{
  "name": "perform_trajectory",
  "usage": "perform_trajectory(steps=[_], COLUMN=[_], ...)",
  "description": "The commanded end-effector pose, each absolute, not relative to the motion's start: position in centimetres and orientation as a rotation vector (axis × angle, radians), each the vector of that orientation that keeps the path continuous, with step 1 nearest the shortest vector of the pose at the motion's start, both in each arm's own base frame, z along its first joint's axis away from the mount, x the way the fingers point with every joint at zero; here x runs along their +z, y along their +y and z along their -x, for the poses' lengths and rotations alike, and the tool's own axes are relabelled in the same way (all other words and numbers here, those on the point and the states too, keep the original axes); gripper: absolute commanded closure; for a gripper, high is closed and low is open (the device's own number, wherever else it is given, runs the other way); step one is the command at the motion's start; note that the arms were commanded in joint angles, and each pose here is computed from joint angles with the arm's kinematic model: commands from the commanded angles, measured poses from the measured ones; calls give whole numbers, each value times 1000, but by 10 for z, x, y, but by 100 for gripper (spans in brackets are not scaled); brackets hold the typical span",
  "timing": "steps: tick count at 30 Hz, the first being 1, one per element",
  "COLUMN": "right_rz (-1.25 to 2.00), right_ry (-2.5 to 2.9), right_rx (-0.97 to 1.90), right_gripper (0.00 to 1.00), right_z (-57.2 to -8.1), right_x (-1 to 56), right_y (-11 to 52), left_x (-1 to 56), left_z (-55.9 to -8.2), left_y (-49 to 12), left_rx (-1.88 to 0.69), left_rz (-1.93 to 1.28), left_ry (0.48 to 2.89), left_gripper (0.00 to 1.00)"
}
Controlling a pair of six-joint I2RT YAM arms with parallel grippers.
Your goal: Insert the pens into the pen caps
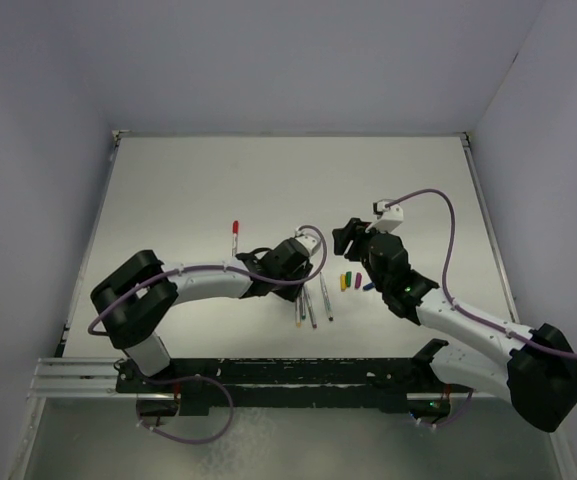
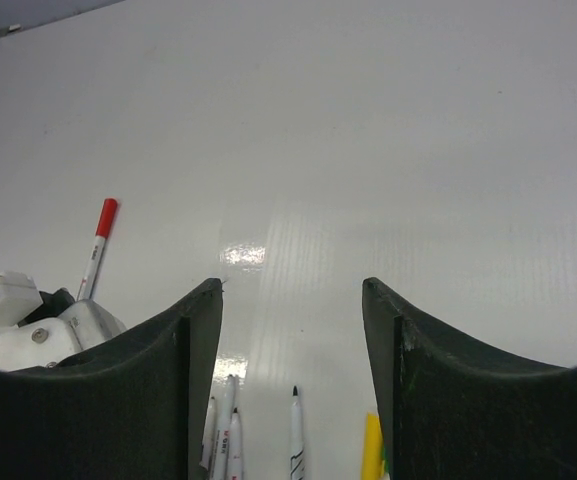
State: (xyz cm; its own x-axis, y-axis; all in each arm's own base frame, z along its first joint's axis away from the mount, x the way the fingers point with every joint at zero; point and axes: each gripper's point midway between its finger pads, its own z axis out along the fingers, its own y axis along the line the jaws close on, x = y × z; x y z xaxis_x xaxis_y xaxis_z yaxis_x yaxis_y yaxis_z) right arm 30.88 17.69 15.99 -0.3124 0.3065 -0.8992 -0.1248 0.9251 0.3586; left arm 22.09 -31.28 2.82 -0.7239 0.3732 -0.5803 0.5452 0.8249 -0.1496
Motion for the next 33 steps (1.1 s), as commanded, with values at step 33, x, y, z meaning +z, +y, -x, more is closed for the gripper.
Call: perform_trajectory(steps=[33], right_rz=[-152], right_ry=[1802], right_rx=[503], right_gripper=[41], right_z=[-313], right_x=[172], right_y=[186], left_x=[5], left_z=[-183], left_y=[-268], left_rx=[-253], left_rz=[-768], left_ry=[2647], left_gripper=[64])
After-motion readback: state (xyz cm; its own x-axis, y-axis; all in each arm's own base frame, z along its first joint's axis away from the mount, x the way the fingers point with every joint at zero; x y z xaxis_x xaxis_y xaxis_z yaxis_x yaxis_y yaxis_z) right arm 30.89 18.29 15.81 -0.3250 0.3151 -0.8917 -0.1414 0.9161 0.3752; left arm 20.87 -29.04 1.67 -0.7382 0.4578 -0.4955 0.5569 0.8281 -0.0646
